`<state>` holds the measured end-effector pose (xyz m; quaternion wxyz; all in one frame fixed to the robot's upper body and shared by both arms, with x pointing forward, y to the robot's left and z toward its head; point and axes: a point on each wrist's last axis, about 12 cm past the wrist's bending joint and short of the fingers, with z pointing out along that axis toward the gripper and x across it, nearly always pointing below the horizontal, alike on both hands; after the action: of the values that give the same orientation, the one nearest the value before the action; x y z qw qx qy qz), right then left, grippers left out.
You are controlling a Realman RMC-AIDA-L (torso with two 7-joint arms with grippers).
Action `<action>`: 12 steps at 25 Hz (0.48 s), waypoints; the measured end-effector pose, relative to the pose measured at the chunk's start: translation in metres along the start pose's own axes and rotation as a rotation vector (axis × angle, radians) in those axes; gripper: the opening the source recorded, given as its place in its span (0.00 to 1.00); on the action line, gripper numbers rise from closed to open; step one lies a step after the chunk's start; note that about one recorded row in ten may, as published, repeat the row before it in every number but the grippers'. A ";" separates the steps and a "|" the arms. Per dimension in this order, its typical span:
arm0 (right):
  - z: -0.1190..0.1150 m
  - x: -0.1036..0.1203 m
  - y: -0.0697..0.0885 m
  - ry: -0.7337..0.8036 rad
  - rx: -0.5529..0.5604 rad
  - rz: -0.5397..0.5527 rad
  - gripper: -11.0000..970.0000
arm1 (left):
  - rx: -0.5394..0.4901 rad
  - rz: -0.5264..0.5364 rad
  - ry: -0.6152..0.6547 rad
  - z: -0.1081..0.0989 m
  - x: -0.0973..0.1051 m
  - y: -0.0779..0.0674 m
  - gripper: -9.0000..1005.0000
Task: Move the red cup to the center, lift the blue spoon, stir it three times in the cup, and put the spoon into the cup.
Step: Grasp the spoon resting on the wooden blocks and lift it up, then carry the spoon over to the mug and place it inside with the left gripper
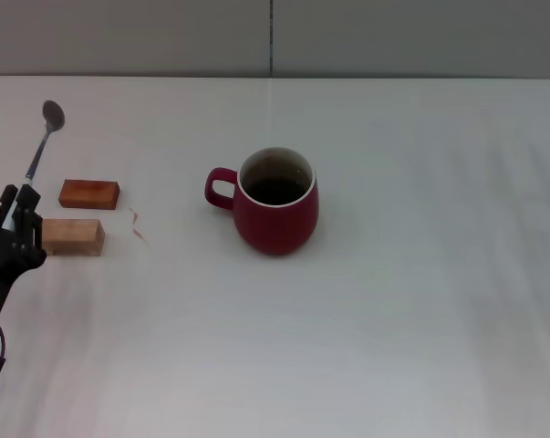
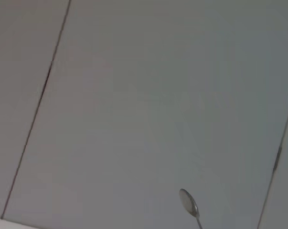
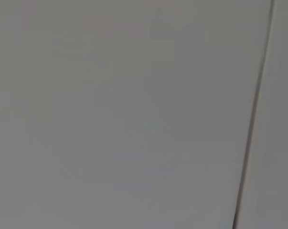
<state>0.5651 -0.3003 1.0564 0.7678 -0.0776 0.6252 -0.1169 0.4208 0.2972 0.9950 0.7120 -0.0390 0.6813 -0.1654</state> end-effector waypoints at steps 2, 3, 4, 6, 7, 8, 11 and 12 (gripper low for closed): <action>-0.001 0.001 -0.001 0.003 0.003 0.000 0.64 | 0.038 -0.049 -0.044 0.005 -0.010 0.005 0.15; -0.001 0.001 -0.001 0.003 0.003 0.000 0.64 | 0.038 -0.049 -0.044 0.005 -0.010 0.005 0.15; -0.001 0.001 -0.001 0.004 0.003 -0.001 0.64 | 0.058 -0.066 -0.056 0.008 -0.014 0.008 0.15; -0.002 0.001 -0.001 0.005 0.005 -0.001 0.64 | 0.088 -0.103 -0.073 0.012 -0.022 0.015 0.15; -0.002 0.001 -0.002 0.006 0.005 -0.002 0.64 | 0.118 -0.138 -0.091 0.016 -0.031 0.022 0.15; -0.002 0.001 -0.002 0.006 0.005 -0.002 0.64 | 0.118 -0.138 -0.091 0.016 -0.031 0.022 0.15; -0.002 0.002 -0.002 0.008 0.004 -0.005 0.64 | 0.171 -0.160 -0.128 0.021 -0.046 0.030 0.15; -0.003 0.002 -0.002 0.009 0.004 -0.006 0.64 | 0.197 -0.165 -0.145 0.023 -0.053 0.033 0.15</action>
<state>0.5627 -0.3030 1.0543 0.7647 -0.0771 0.6282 -0.1209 0.4485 0.3396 1.0376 0.7438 -0.0368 0.6029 -0.2864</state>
